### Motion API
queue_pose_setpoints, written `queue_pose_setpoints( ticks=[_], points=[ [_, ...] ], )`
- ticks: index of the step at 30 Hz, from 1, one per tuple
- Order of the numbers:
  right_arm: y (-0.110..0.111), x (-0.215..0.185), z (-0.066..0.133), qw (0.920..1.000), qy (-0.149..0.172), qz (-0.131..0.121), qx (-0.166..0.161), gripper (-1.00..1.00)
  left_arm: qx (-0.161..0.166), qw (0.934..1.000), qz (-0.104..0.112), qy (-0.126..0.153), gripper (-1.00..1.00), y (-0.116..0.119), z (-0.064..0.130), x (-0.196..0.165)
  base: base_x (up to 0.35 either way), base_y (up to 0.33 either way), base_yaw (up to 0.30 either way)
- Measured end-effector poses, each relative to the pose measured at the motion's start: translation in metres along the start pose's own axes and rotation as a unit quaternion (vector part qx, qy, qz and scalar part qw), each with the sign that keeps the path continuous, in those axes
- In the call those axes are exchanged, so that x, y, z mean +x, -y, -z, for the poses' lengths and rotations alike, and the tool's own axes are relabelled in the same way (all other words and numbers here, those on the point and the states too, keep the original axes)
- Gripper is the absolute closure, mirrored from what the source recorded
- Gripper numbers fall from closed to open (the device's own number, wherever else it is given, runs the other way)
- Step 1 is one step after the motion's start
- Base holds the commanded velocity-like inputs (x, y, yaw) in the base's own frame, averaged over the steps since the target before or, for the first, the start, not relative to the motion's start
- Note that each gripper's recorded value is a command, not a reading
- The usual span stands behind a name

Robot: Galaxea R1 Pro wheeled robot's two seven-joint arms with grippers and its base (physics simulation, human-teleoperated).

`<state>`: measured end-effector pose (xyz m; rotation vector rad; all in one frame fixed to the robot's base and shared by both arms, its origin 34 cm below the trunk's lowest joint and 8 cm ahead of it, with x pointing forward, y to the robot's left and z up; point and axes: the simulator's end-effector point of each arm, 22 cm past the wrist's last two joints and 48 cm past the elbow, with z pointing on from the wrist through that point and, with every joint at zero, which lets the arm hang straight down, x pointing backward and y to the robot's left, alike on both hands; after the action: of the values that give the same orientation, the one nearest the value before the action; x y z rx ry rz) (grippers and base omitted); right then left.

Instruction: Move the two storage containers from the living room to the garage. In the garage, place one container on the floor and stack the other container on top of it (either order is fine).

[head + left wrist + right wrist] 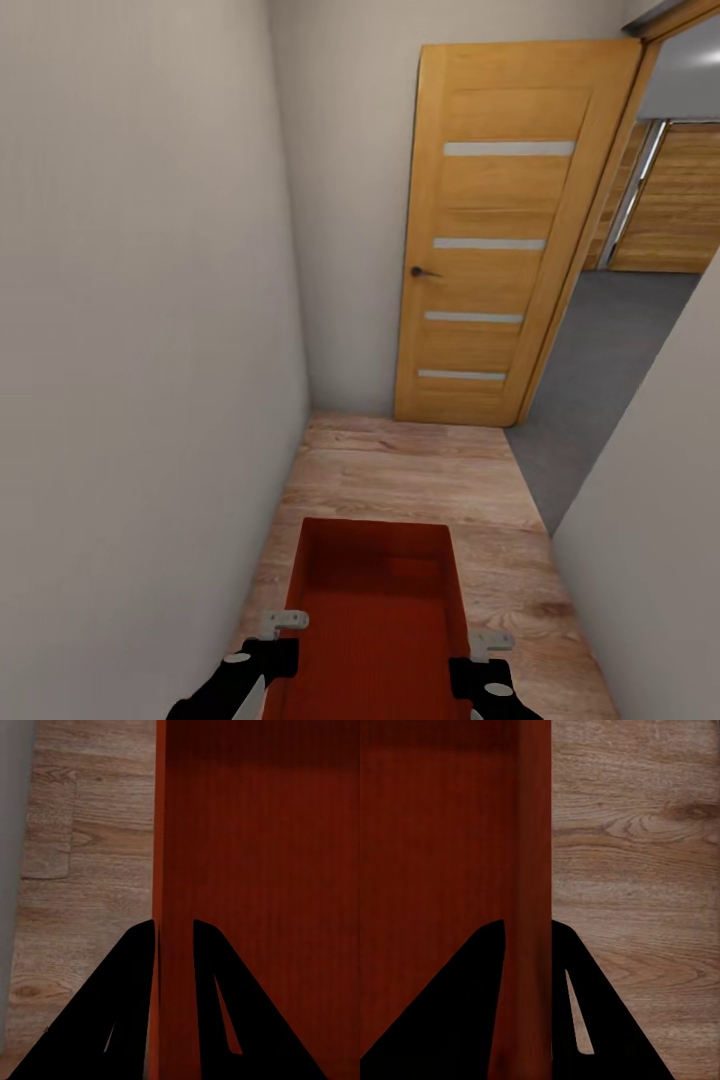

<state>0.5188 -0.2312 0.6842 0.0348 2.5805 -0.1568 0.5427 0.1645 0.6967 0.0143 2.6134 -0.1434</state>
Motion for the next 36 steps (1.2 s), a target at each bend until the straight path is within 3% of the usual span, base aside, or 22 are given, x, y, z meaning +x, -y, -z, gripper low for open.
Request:
queue_pose_setpoints(
  ticks=[36],
  points=[
    [-0.0017,-0.0002,0.0004,1.0000,0.000,-0.001,0.001,1.00,0.000,1.0000,0.000,0.000,1.00,-0.0018,0.0000,-0.0005,0.323,0.000,-0.011]
  ],
)
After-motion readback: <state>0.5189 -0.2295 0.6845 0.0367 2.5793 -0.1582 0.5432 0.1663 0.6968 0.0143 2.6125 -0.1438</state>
